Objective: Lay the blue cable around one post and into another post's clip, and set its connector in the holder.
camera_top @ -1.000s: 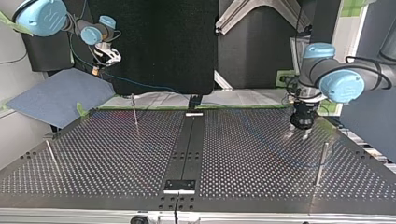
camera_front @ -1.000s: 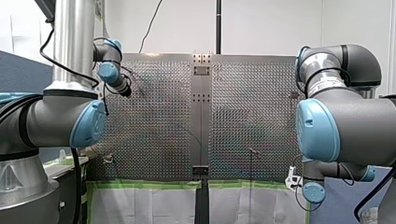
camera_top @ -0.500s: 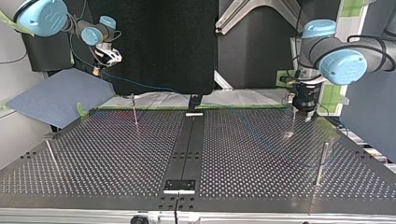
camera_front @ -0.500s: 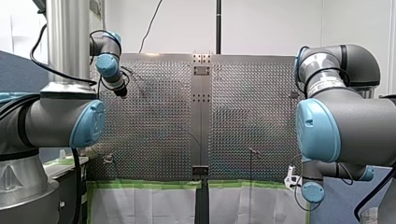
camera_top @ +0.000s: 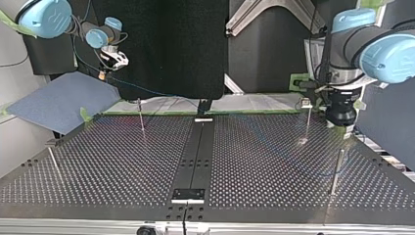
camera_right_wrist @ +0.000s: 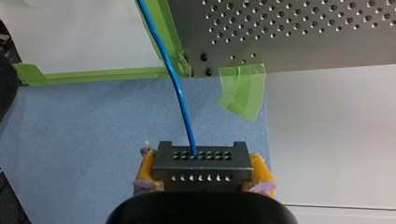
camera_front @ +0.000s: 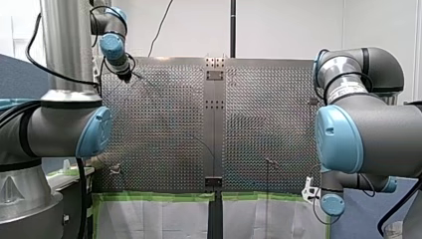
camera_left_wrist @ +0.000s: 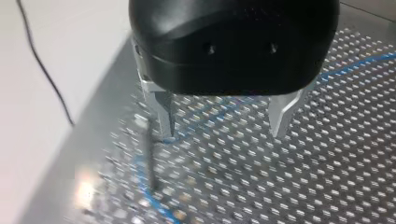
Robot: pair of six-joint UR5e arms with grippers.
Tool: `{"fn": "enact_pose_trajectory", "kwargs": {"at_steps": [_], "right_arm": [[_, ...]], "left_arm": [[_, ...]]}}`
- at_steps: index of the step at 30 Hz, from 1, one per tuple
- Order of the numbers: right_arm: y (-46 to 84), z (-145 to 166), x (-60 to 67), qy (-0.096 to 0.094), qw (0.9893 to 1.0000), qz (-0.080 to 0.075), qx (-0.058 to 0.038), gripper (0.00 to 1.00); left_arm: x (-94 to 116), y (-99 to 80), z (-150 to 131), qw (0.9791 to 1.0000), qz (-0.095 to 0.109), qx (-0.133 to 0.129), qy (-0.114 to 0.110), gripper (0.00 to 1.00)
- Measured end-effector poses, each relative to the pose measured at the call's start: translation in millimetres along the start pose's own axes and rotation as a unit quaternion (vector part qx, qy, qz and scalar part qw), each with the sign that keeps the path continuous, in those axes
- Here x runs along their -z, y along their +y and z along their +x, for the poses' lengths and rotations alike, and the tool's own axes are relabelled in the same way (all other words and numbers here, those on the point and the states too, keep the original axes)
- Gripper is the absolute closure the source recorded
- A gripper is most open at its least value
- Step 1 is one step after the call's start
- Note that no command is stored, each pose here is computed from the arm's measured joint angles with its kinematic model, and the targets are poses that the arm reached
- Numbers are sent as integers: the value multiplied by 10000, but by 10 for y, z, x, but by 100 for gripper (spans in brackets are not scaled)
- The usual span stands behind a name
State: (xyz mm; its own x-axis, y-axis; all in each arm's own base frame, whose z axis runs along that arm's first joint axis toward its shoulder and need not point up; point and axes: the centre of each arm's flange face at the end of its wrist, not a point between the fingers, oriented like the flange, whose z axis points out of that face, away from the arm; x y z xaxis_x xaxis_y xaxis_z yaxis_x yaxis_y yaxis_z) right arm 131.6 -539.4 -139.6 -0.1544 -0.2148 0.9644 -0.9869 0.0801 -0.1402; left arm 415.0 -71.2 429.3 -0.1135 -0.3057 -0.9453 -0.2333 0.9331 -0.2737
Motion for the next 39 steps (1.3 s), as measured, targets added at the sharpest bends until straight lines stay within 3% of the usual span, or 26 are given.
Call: {"fn": "enact_pose_trajectory", "kwargs": {"at_steps": [8,14,19,25,31,39], "right_arm": [[-9,4,-8,5,10000,22,1,100],[-31,0,-4,-2,10000,64,4,100],[-46,-4,0,-5,10000,84,7,100],[-65,-6,5,-7,9999,103,11,100],[-82,-12,12,-17,9999,118,15,100],[-94,-16,16,-20,9999,129,20,100]], "left_arm": [[306,-134,-510,9993,113,-52,-345,0],[577,-282,-842,9977,404,-127,-521,0],[652,-390,-974,9968,638,-153,-455,0],[634,-505,-1059,9966,760,-175,-260,0],[614,-584,-1161,9970,736,-199,-110,0],[684,-635,-1335,9981,550,-272,-102,0]]}}
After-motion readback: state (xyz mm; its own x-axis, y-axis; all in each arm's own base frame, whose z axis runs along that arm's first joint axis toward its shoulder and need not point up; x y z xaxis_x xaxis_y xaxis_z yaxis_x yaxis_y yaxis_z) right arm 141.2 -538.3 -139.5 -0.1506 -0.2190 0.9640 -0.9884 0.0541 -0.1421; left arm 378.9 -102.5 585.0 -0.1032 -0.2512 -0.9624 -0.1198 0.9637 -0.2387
